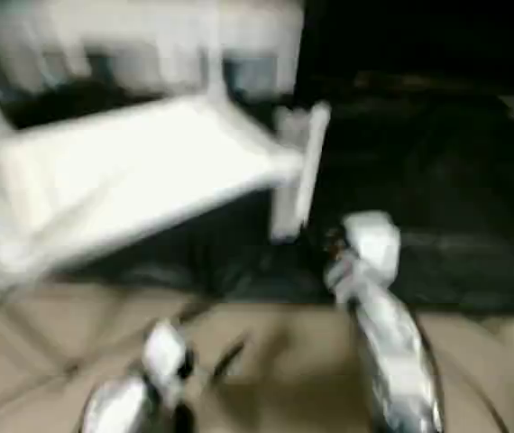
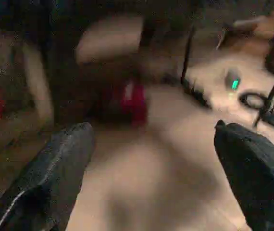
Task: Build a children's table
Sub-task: Insert table leg to table base
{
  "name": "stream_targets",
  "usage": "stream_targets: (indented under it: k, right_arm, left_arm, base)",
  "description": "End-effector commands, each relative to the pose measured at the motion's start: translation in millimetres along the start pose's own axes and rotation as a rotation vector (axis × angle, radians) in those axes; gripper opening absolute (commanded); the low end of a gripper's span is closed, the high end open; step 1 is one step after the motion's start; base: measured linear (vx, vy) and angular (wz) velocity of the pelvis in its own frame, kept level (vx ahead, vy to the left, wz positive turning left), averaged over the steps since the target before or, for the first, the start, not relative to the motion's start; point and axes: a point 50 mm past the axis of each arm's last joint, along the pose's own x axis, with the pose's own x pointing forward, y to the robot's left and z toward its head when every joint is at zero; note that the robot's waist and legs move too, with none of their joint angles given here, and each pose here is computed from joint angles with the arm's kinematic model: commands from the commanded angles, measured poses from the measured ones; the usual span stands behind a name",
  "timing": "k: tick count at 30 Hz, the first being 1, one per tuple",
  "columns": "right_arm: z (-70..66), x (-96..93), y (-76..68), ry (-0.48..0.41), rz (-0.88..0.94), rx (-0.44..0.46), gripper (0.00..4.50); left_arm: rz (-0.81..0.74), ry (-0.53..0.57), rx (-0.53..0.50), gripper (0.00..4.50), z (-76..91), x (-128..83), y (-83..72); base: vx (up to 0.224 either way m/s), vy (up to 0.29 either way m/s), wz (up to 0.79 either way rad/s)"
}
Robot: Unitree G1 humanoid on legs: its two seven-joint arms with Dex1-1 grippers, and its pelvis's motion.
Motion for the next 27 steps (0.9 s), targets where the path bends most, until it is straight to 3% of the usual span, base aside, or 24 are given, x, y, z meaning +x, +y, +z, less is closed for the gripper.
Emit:
stream_targets:
  k: [1,11,13,17,20,22,23,27]
  right_arm:
    - [9.3,7.2,3.7,-0.037,0.019,-0.004,4.5]
    - [4.5,13.7,12.4,-0.021,0.088,-0.001,4.5]
    - [3.2,12.2,16.1,-0.022,0.123,0.01,4.5]
    - [1.4,5.7,27.4,-0.013,0.28,0.004,4.5]
    - [-5.2,1.8,30.0,0.043,0.356,-0.007,4.5]
    - [-32.1,-3.6,19.5,0.228,0.35,-0.068,4.5]
    - [-32.1,-3.6,19.5,0.228,0.35,-0.068,4.5]
    - [-67.3,-7.9,0.1,0.385,0.223,-0.041,4.5]
  left_arm:
    - [0.484,-0.458,0.226,4.47,214.3,29,134.5]
    - [0.545,-0.362,0.232,4.47,197.7,20,141.2]
    - [0.568,-0.329,0.217,4.47,188.3,17,142.3]
    - [0.592,-0.277,0.198,4.47,175.5,14,144.9]
    - [0.587,-0.263,0.19,4.47,170.8,14,145.5]
    - [0.599,-0.198,0.16,4.47,153.7,14,150.0]
    - [0.599,-0.198,0.16,4.47,153.7,14,150.0]
    - [0.636,-0.056,0.102,4.47,120.4,12,159.7]
  base:
    - [-0.106,0.111,0.41]
    - [-0.03,0.087,0.07]
    - [-0.084,0.095,-0.07]
    - [-0.077,0.061,-0.07]
    - [-0.064,0.024,-0.07]
    - [0.0,0.0,0.0]
    - [0.0,0.0,0.0]
    - [0.0,0.0,0.0]
